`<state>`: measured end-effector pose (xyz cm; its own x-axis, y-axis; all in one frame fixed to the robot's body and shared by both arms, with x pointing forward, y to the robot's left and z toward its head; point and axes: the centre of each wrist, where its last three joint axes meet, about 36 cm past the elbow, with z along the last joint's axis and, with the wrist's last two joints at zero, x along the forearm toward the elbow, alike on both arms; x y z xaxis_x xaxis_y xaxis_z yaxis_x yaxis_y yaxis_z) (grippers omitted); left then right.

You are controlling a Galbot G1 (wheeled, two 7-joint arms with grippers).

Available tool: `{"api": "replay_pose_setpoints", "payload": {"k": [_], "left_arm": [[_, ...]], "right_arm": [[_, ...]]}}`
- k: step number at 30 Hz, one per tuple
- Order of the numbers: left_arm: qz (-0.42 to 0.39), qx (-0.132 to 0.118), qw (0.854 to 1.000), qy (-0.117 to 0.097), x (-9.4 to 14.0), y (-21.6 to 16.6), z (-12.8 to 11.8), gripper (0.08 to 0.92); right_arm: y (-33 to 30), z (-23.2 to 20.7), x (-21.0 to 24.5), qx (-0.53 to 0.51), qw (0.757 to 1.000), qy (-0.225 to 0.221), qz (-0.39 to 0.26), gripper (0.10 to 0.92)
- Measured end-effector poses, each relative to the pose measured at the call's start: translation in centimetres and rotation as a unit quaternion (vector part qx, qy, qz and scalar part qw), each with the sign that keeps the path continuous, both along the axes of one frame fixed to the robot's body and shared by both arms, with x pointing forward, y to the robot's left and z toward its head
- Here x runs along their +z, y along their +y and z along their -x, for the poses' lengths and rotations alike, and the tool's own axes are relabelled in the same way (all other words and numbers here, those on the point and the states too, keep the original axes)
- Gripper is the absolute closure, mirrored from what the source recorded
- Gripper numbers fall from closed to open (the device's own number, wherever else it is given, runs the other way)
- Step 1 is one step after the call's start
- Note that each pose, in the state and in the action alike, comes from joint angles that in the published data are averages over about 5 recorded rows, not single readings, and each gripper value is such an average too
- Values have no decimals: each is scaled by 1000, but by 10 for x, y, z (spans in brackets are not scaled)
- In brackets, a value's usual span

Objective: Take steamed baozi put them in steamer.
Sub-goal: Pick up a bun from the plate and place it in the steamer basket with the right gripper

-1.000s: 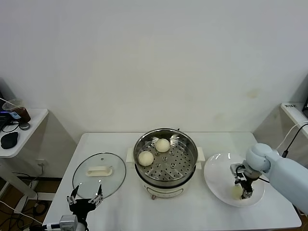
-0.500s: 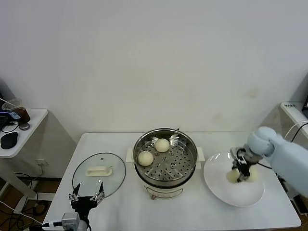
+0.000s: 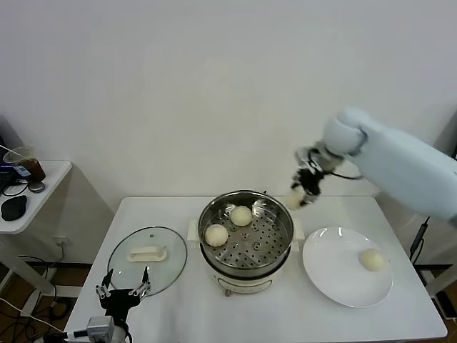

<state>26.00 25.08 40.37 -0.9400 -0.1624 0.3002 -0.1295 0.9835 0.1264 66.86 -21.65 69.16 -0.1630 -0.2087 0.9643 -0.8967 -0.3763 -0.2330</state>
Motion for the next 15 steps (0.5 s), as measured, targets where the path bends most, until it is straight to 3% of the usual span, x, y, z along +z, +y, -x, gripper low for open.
{"api": "replay_pose_setpoints", "payload": {"k": [7,15], "left_arm": [[-1,-1,1000,-6,5,-1,1,177],[2,-4,1000,-10,7,-4,-1,177]], "right_arm": [[62,2,1,208,978,-15,11,488],[111,22,-26,405,912,-36,64,488]]}}
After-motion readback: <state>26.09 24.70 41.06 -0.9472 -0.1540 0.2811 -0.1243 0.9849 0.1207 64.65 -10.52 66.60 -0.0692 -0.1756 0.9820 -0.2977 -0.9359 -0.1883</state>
